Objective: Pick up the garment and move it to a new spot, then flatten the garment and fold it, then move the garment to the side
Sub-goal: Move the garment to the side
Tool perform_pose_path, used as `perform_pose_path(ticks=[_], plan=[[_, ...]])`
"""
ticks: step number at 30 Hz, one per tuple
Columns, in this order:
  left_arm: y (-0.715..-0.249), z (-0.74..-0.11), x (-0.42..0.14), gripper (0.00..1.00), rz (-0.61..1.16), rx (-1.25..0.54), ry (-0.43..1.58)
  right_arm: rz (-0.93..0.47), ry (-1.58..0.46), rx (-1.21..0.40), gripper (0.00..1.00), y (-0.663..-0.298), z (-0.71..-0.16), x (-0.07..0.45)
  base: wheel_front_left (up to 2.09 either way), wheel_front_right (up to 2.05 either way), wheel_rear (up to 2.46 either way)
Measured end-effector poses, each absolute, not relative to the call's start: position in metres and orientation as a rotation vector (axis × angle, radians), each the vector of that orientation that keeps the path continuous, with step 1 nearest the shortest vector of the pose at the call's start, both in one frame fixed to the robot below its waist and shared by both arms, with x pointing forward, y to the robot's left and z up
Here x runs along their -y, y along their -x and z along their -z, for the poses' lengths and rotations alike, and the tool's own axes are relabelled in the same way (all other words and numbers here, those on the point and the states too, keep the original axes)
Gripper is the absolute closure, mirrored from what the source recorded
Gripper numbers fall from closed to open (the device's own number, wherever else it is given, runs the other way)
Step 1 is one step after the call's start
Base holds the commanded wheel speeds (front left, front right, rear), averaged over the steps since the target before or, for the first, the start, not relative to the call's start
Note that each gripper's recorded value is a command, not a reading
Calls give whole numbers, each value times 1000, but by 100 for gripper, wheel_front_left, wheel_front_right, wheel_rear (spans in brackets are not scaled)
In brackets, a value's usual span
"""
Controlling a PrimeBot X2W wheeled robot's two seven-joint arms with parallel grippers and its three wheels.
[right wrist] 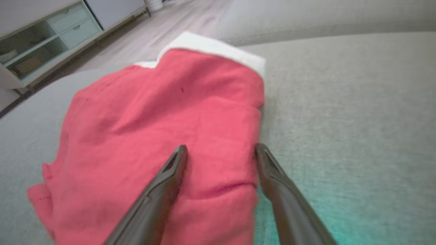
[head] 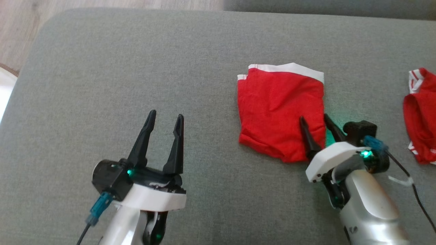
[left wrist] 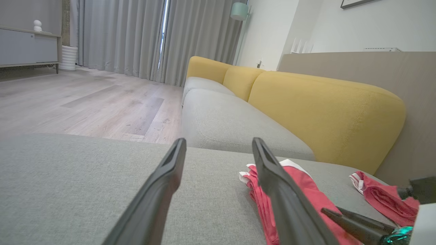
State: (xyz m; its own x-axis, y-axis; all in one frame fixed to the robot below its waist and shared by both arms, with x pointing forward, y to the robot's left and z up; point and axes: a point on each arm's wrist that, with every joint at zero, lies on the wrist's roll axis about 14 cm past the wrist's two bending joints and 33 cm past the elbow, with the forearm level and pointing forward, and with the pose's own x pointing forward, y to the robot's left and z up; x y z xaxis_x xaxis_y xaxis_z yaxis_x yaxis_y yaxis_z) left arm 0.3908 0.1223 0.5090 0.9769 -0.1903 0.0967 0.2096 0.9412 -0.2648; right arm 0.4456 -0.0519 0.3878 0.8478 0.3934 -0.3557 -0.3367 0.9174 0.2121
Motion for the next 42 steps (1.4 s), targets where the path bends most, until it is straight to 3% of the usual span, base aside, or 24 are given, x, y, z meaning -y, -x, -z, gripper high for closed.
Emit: perform_pose_path(ticks=[8, 9, 10, 18, 25, 33, 42], plan=[[-394, -505, -125, 0, 195, 58, 269, -463, -81, -523, 0, -454, -365, 32, 0, 0, 0], [-394, -504, -125, 0, 192, 55, 272, -469, -78, -529, 57, -455, -365, 30, 0, 0, 0], [-394, -503, -125, 0, 191, 53, 275, -473, -75, -530, 100, -456, -364, 29, 0, 0, 0], [-397, -504, -118, 0, 209, 54, 280, -491, 24, -459, 100, -459, -372, 34, 0, 0, 0], [-403, -509, -104, 0, 254, 69, 283, -443, 154, -381, 100, -463, -385, 67, 0, 0, 0], [-409, -520, -72, 0, 351, 94, 302, -340, 352, -286, 100, -473, -420, 141, 0, 0, 0], [-419, -524, -48, 0, 423, 102, 318, -213, 570, -395, 100, -474, -435, 255, 0, 0, 0]])
